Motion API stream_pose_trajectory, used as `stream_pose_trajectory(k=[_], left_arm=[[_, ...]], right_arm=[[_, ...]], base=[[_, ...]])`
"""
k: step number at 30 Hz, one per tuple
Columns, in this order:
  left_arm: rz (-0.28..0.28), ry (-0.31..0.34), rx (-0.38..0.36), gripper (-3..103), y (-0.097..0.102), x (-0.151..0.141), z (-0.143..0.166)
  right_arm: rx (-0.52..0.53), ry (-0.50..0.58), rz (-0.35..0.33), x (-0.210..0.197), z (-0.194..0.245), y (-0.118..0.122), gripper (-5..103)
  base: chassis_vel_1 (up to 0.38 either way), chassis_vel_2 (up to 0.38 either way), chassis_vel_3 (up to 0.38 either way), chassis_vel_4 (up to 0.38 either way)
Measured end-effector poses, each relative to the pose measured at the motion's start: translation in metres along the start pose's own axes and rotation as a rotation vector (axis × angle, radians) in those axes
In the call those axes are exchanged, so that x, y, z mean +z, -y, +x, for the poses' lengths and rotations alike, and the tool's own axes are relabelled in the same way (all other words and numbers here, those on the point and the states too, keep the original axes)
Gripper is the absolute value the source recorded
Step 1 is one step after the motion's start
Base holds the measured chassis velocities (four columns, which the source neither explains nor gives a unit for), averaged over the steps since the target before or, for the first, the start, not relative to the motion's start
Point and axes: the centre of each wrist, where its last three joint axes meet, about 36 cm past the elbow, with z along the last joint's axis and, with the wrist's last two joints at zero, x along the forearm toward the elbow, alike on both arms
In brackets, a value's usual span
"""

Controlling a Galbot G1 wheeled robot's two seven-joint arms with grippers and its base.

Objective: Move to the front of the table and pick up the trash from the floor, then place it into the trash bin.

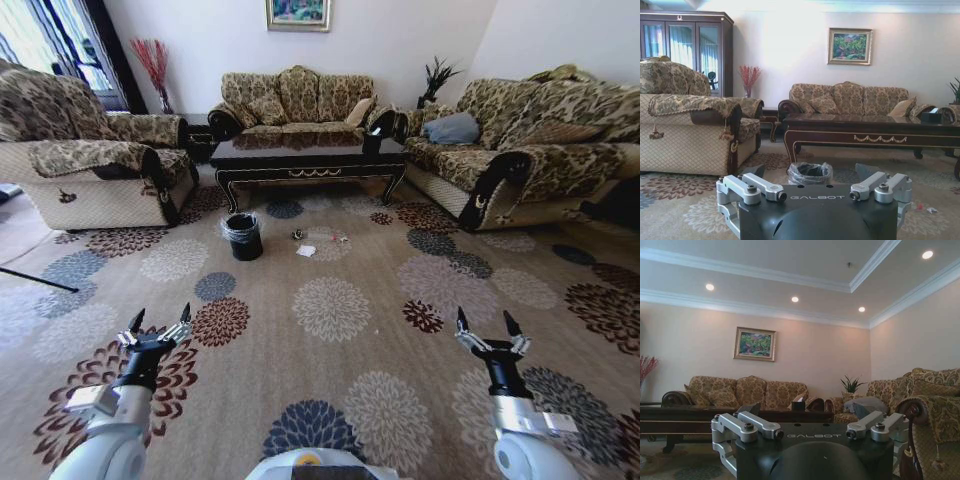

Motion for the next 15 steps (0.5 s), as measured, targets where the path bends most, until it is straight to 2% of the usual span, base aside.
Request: stream_pose_trajectory(k=[15], left_arm=[[0.008,0.02,0.009,100,-0.0011,-0.0057,-0.0025]], right_arm=[[-0.006,0.015,0.001,0.0031,-0.0014,0.0002,100]], base=[[0.0,0.0,0.0,0.0]])
